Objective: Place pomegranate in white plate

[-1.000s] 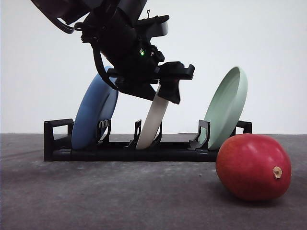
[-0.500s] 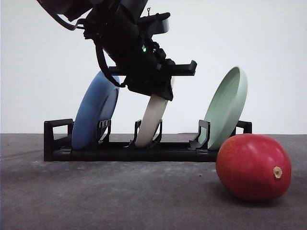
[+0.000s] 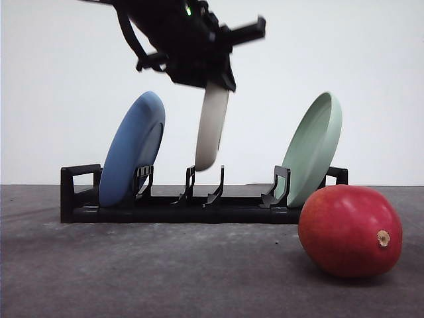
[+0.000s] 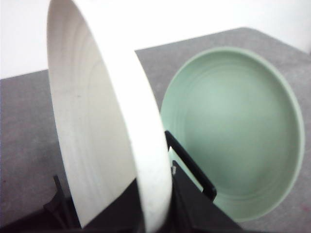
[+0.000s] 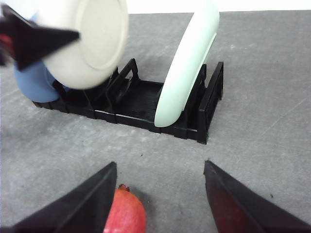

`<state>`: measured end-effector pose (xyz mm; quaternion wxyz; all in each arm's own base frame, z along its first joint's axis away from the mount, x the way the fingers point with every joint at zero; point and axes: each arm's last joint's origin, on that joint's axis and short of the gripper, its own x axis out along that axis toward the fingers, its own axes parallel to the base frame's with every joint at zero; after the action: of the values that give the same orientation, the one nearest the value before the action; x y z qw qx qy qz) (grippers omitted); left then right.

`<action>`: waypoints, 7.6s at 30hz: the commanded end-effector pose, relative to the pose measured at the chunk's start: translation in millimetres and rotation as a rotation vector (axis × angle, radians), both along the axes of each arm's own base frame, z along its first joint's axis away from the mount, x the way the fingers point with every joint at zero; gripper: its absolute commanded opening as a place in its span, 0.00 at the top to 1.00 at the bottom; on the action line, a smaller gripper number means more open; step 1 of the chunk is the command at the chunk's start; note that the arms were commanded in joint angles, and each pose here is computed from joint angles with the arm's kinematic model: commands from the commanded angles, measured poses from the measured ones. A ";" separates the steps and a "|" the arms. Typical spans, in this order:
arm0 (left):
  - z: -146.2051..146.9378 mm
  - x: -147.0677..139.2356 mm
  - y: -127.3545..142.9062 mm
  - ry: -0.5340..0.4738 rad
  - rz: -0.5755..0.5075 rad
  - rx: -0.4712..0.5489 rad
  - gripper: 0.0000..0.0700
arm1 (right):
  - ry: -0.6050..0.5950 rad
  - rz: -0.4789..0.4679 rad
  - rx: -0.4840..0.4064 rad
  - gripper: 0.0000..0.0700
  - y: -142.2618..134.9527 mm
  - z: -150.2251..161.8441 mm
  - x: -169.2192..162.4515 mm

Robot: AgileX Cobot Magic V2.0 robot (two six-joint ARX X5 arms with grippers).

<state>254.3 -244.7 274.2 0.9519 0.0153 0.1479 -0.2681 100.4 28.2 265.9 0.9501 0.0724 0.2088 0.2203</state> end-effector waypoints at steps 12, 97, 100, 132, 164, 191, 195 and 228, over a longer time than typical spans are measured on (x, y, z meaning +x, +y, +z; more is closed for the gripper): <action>58.5 -50.8 29.9 0.033 -0.057 -0.017 1.00 | -0.030 0.010 -0.003 0.49 0.3 6.4 -0.4; -34.0 -115.1 47.5 0.359 -0.572 0.552 0.48 | -0.029 0.005 -0.004 0.49 0.3 6.4 -0.3; -21.6 -100.8 69.5 0.396 -0.502 0.424 0.48 | -0.029 0.006 -0.004 0.49 0.3 6.4 -0.3; 8.3 -100.3 215.3 0.207 0.212 -0.019 0.48 | 0.099 0.092 0.057 0.49 13.4 11.6 0.8; 9.0 -100.9 215.3 0.201 0.212 -0.019 0.49 | 0.591 0.095 -0.309 0.11 117.7 -36.0 61.2; 9.0 -100.9 215.3 0.201 0.212 -0.019 0.49 | 0.771 0.185 -0.389 0.30 139.9 -57.3 86.5; 9.0 -100.9 215.3 0.201 0.212 -0.019 0.49 | 0.755 0.275 -0.376 0.30 149.2 -39.5 89.0; 8.9 -100.8 215.3 0.202 0.212 -0.019 0.49 | 0.646 0.463 -0.409 0.30 262.2 -66.2 133.8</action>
<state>152.3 -29.2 282.1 0.9546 -0.0329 0.2445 -0.1671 232.9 281.9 201.0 0.7570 -0.0967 0.5512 0.3374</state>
